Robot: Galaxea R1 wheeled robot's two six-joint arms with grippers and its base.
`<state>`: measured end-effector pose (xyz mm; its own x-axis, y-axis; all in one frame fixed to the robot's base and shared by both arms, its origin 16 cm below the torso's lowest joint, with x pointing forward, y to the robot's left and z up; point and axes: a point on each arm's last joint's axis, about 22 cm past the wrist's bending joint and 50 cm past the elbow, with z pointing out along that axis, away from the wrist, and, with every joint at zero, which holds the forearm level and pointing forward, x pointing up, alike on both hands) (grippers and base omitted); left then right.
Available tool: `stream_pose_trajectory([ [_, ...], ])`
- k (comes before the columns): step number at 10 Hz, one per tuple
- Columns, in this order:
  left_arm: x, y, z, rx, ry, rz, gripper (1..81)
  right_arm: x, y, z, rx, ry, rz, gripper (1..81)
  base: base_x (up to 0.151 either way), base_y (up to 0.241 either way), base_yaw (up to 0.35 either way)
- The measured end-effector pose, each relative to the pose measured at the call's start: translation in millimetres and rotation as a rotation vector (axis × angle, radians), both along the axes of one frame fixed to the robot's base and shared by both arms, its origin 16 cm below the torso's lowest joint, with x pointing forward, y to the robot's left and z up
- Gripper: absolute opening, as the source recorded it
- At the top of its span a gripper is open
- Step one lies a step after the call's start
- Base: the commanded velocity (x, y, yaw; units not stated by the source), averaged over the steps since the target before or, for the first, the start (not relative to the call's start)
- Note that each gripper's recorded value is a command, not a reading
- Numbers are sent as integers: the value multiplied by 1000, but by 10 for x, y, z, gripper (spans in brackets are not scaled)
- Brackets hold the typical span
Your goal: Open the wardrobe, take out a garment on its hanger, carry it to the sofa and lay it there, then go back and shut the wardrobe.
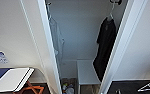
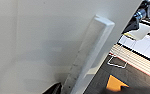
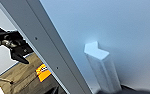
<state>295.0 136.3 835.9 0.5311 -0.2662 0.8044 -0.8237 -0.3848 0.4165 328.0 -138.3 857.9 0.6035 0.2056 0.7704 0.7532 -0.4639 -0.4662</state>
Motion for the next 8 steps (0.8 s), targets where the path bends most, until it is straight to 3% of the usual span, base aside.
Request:
stream_pose_trajectory([
  [3, 2, -15, 7, -4, -2, -2, 811, -102, -114, -6, -7, 11, -12, 811, 0, 0, 0],
  [8, -24, 18, 10, -14, -1, 10, 811, -198, -174, -37, -50, -25, 26, 811, 0, 0, 0],
])
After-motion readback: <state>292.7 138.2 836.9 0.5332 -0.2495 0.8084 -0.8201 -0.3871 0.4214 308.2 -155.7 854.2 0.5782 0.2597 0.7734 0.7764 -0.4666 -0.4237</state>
